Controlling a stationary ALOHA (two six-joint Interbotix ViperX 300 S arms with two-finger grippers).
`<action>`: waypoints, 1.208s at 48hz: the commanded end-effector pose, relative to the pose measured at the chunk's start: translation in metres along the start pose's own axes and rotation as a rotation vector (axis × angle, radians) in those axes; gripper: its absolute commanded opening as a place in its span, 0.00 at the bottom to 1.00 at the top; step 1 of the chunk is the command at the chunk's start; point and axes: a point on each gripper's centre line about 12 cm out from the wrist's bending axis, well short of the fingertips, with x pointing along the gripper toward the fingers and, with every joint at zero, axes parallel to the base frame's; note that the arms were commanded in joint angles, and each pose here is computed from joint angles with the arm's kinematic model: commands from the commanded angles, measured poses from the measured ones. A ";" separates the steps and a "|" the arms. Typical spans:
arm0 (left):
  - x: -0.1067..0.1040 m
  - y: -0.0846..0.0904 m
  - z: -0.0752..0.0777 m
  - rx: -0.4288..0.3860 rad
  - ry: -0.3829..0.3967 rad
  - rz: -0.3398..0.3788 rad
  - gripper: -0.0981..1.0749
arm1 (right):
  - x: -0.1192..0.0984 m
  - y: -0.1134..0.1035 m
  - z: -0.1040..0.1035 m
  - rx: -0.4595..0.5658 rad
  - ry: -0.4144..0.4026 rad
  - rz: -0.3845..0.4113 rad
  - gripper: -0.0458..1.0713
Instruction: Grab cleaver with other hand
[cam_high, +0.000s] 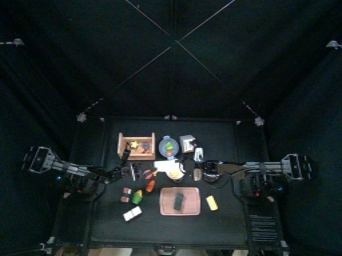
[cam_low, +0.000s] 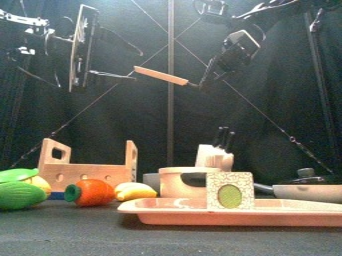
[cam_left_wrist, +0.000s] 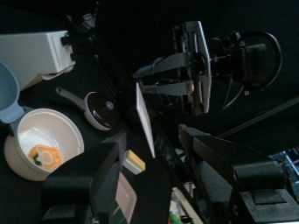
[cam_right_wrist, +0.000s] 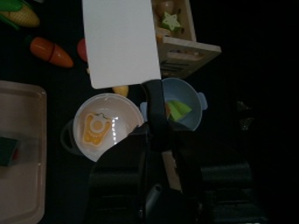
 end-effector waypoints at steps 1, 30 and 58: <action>0.004 -0.004 0.006 -0.008 -0.031 -0.026 0.82 | -0.006 -0.005 0.006 0.009 -0.027 -0.009 0.56; 0.009 0.006 0.002 -0.045 -0.018 -0.028 0.46 | -0.005 -0.004 0.003 0.005 -0.020 -0.009 0.56; 0.007 0.007 0.000 -0.008 0.002 -0.042 0.40 | -0.013 0.008 0.003 0.066 -0.129 0.061 0.98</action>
